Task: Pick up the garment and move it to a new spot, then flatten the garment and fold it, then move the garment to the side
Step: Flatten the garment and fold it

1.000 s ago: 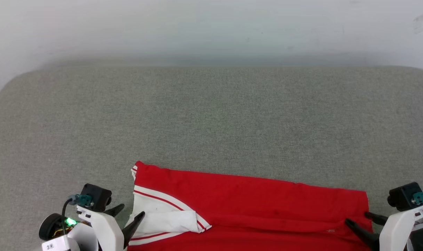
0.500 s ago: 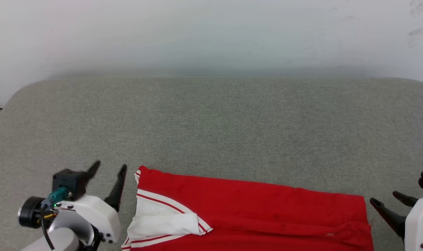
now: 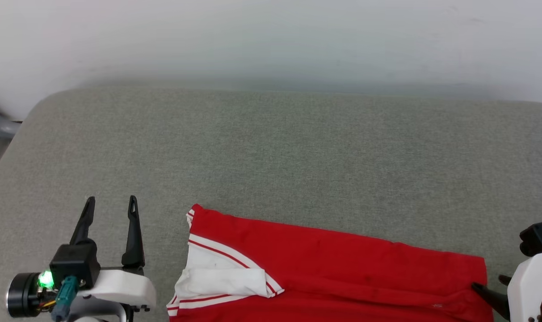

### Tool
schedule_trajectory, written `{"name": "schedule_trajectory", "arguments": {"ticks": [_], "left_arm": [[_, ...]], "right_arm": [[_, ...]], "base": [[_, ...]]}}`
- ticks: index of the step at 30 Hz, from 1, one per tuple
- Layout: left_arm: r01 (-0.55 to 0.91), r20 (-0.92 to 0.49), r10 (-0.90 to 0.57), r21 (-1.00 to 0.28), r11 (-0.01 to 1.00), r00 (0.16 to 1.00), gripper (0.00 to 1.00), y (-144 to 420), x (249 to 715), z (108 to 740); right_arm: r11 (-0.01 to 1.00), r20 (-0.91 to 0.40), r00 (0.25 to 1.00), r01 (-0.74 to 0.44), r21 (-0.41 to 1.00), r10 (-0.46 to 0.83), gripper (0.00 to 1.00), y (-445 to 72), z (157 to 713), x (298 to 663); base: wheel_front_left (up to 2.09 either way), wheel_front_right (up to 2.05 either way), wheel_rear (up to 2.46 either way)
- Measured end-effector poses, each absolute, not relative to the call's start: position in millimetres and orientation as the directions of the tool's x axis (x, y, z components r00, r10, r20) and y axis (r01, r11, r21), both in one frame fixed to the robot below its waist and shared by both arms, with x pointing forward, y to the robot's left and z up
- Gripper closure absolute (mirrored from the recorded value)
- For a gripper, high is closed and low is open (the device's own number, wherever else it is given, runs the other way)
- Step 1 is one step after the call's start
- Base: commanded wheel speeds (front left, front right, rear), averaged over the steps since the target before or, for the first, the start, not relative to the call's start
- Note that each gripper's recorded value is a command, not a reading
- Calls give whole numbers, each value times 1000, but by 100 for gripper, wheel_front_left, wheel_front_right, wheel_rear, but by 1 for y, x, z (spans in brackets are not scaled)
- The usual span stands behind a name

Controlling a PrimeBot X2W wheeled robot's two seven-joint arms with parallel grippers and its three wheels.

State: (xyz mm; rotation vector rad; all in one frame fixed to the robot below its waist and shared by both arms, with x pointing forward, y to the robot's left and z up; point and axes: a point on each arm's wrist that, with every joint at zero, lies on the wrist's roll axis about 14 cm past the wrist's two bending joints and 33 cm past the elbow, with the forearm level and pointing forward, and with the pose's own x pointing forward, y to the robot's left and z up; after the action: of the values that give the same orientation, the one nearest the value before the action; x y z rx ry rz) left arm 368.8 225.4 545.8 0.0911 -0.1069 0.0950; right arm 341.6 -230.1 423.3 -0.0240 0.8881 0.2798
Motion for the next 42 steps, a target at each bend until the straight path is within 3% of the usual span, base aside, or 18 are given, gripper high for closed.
{"name": "schedule_trajectory", "arguments": {"ticks": [10,21,23,33,42], "left_arm": [[-232,154,218,86,969,964,0,240,348,541],[-222,149,207,95,970,967,0,228,341,531],[-230,149,214,97,968,965,0,229,341,530],[-243,153,226,106,964,962,0,234,338,529],[-213,152,193,126,969,969,0,228,337,528]], "right_arm": [[962,-839,484,-229,152,248,0,-218,385,333],[958,-869,422,-225,176,259,0,-209,356,321],[955,-865,425,-236,179,267,100,-206,356,322],[959,-819,503,-198,201,275,100,-214,367,332],[991,-817,561,-88,105,137,100,-277,381,339]], "base": [[0,0,0],[0,0,0],[0,0,0],[0,0,0],[0,0,0]]}}
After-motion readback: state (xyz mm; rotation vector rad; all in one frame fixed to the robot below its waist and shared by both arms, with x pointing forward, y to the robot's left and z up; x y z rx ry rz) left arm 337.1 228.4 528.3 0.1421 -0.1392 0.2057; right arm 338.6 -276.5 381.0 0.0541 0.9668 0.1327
